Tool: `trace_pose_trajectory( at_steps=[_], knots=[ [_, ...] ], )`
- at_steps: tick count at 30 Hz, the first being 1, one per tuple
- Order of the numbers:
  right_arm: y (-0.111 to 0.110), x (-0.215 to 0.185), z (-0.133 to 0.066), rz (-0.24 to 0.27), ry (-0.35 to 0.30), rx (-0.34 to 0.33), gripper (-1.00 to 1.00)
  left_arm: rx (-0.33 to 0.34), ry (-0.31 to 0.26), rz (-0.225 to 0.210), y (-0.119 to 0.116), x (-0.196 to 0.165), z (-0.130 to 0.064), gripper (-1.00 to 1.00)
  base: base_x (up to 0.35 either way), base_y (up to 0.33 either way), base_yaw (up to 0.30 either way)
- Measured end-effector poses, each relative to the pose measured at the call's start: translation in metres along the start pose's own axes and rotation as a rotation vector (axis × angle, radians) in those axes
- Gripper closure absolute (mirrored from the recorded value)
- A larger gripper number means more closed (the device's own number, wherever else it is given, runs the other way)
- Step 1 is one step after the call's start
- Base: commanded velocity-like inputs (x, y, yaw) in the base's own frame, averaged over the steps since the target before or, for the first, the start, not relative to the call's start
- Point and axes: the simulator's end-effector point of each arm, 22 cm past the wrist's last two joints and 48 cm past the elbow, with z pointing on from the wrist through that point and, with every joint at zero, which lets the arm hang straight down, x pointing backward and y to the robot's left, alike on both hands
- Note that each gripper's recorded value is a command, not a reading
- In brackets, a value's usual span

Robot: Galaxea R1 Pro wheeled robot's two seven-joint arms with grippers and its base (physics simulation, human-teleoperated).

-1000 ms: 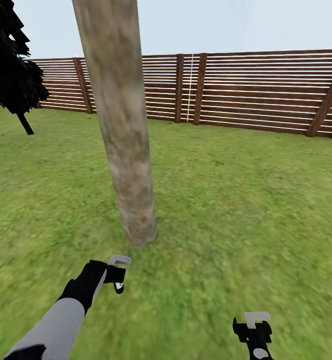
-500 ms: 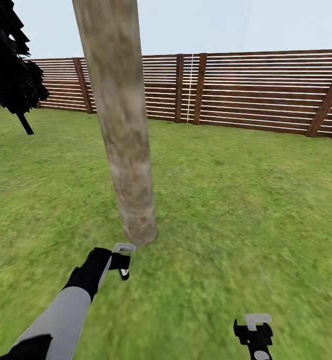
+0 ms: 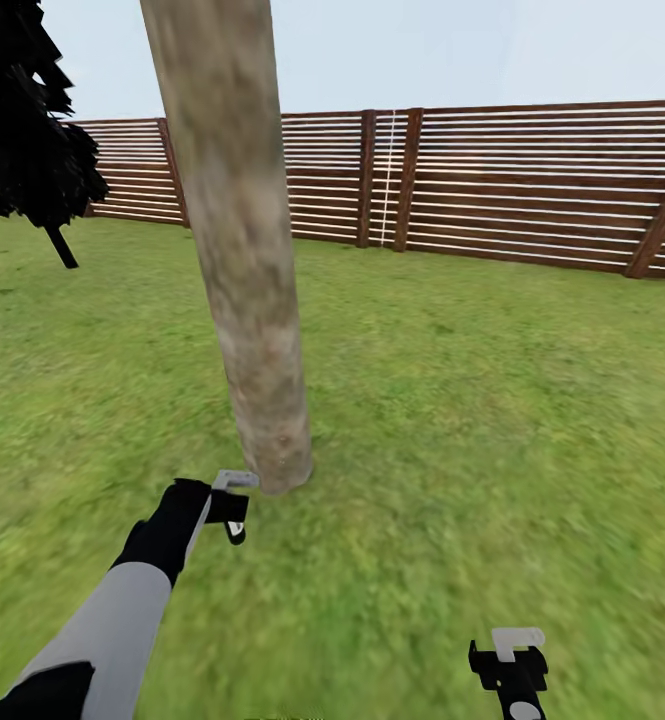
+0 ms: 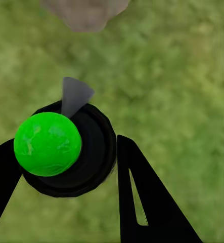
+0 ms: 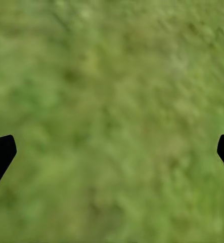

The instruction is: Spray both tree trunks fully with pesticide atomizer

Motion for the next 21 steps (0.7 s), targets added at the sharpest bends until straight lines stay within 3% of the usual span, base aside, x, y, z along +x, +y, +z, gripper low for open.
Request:
trace_pose_trajectory(
  at_steps=[4,6,13,17,19,21],
  knots=[
    [0.000,-0.002,0.000,0.001,-0.003,0.001,-1.00,0.003,-0.042,0.002,-0.005,-0.020,-0.009,1.00,-0.073,-0.216,0.178],
    [-0.001,-0.002,-0.001,0.002,-0.005,0.001,-1.00,0.029,-0.063,-0.002,-0.022,-0.034,-0.013,1.00,0.291,-0.037,0.024],
    [-0.001,-0.003,-0.001,0.002,-0.005,0.001,-1.00,0.025,-0.062,0.008,-0.024,-0.034,-0.013,1.00,0.286,-0.005,0.003],
    [-0.001,-0.002,0.000,0.001,-0.004,0.001,-1.00,-0.012,-0.059,0.011,-0.003,-0.035,-0.016,1.00,0.022,0.000,0.000],
    [-0.001,-0.002,0.000,0.001,-0.004,0.001,-1.00,-0.075,-0.025,-0.007,0.038,-0.029,-0.026,1.00,0.002,0.000,0.000],
    [-0.001,-0.002,0.000,0.001,-0.004,0.002,-1.00,-0.067,-0.001,-0.028,0.039,-0.023,-0.027,1.00,0.000,0.000,0.000]
  ],
)
